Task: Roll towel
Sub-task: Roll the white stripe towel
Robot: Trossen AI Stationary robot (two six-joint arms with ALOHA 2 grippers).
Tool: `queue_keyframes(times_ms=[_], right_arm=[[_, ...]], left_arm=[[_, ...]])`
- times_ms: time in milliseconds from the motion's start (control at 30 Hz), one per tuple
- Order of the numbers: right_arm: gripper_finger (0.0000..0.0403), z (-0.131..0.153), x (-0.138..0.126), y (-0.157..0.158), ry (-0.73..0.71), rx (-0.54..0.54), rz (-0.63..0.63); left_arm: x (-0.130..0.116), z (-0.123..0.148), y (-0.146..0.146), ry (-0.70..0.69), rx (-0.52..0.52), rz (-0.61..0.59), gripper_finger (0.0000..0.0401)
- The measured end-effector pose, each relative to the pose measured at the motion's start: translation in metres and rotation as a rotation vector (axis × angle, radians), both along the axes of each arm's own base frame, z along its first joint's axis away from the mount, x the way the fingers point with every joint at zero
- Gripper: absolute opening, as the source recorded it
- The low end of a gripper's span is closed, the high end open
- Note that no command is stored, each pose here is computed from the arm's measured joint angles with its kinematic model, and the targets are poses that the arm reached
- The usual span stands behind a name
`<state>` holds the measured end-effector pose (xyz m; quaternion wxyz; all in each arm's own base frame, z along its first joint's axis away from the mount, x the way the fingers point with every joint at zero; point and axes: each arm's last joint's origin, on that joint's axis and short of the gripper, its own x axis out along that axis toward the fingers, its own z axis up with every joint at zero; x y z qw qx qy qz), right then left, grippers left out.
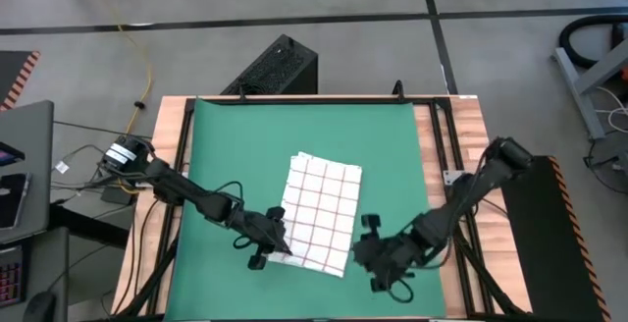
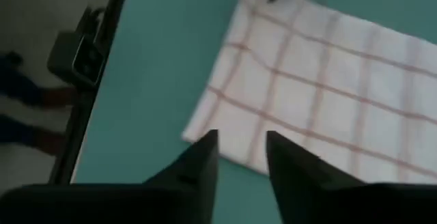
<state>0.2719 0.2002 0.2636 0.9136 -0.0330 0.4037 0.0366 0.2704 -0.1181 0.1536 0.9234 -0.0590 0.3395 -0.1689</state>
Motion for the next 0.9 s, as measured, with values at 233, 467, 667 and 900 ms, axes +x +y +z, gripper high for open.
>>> queue_keyframes(times_ms=[233,467,667,900], right_arm=[[0.0223,-0.049,0.03,0.023,-0.044,-0.058,0.091],[0.017,-0.091,0.051,0.033,-0.045,-0.026,0.056],[0.0105,-0.101,0.053,0.043,-0.069,0.001,0.059],[0.0074,-0.105,0.048,0.041,-0.03,-0.012,0.001]], left_arm=[[-0.005,-0.002,0.001,0.065,0.006,0.025,0.0089],[-0.001,0.019,-0.002,-0.154,0.114,0.051,0.0022],[0.002,0.003,-0.006,-0.119,0.143,0.04,0.0002],[0.007,-0.024,-0.013,-0.07,0.155,0.043,0.0]])
